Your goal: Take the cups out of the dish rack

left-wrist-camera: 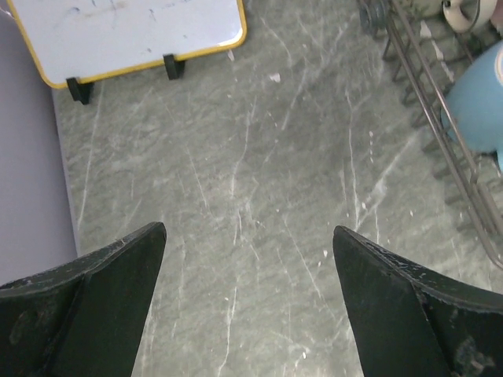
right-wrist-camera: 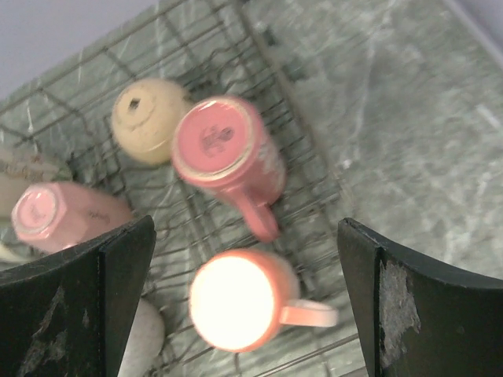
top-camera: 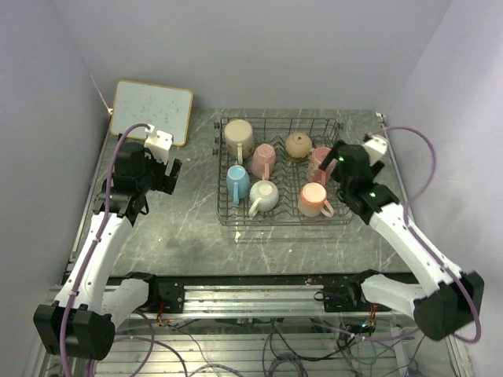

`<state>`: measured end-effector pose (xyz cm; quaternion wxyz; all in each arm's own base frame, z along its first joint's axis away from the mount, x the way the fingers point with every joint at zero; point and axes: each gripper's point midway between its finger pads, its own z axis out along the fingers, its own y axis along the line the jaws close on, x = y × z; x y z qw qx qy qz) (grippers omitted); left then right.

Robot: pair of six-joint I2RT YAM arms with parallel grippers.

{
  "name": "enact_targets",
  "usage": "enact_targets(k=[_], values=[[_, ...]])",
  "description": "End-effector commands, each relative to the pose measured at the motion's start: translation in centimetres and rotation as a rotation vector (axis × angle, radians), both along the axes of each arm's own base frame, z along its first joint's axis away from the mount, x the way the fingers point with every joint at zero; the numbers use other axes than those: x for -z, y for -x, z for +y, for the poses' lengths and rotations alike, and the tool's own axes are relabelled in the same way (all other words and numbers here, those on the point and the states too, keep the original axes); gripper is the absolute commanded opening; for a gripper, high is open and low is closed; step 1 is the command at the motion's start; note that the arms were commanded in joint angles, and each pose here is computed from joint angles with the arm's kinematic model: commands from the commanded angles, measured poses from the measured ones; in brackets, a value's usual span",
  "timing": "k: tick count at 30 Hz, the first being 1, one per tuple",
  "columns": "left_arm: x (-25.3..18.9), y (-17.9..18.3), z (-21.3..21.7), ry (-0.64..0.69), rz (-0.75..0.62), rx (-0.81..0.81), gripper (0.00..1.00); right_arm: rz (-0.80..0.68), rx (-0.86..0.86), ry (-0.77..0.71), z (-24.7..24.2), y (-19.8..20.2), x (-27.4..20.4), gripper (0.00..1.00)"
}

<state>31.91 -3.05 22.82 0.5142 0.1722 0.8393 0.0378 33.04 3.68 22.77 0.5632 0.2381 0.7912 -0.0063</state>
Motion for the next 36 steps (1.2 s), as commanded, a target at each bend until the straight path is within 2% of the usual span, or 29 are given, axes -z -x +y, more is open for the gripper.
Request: enact_targets(k=[1,7,17,29,36], values=[[1.0,1.6,-0.5,-0.01,0.095,0.07,0.99,0.151,-0.027,0.008,4.6,0.5,2.2,1.0],[2.1,2.0,-0.2,-0.011,0.14,0.066,0.99,0.202,-0.163,-0.015,13.5,1.2,2.9,0.97],[2.5,1.4,0.7,0.002,0.163,0.024,0.99,0.359,-0.324,-0.037,24.9,3.4,9.4,0.83],[2.3,2.2,1.0,0.005,0.171,0.032,0.99,0.429,-0.32,0.046,27.0,2.7,14.8,0.58],[2.7,2.8,1.1,-0.013,0.189,0.051,0.98,0.442,-0.275,0.053,26.2,2.8,15.8,0.54]])
